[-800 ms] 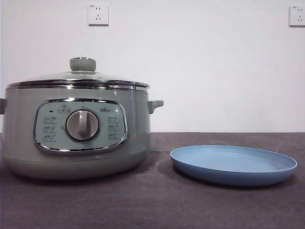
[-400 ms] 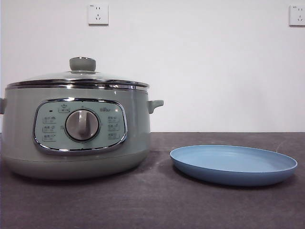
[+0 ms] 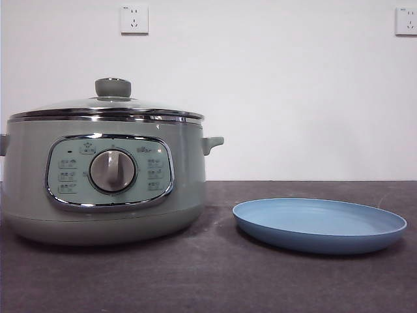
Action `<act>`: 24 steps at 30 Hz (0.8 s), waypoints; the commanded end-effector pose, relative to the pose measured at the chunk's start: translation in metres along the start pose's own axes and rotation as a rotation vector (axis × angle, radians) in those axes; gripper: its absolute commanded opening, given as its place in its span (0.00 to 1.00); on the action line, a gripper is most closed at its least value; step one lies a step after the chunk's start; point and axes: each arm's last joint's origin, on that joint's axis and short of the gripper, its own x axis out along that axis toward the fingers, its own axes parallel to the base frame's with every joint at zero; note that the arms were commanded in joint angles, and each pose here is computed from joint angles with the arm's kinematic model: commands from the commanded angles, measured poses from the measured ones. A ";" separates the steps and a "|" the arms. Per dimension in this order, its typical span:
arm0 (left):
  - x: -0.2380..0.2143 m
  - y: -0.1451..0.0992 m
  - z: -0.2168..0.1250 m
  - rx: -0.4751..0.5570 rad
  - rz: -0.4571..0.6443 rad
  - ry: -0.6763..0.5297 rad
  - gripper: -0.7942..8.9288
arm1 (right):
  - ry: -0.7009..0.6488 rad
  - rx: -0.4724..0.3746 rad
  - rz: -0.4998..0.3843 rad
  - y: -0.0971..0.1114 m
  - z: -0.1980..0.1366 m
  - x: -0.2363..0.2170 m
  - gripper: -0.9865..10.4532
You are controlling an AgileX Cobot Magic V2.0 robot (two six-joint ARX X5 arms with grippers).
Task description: Take the potato out from the steamer,put the potato on the plate,close the lid
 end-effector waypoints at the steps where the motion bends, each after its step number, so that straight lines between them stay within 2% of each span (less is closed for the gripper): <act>1: 0.008 -0.002 0.002 0.024 -0.028 0.013 0.57 | -0.002 -0.016 -0.011 0.001 0.001 0.000 0.61; 5: 0.027 -0.005 0.004 0.041 -0.029 0.045 0.57 | 0.005 -0.011 -0.008 0.002 0.001 0.000 0.61; 11: 0.066 -0.009 0.003 0.077 0.084 0.133 0.57 | 0.009 -0.009 -0.007 0.002 0.000 0.000 0.61; 17: 0.114 -0.012 -0.005 0.112 0.147 0.247 0.57 | 0.037 0.009 -0.007 0.002 -0.003 0.000 0.61; 21: 0.144 -0.012 -0.013 0.125 0.166 0.314 0.57 | 0.053 0.014 -0.053 0.001 -0.004 0.000 0.61; 24: 0.161 -0.009 -0.019 0.125 0.179 0.364 0.57 | 0.056 0.016 -0.052 0.001 -0.004 0.000 0.61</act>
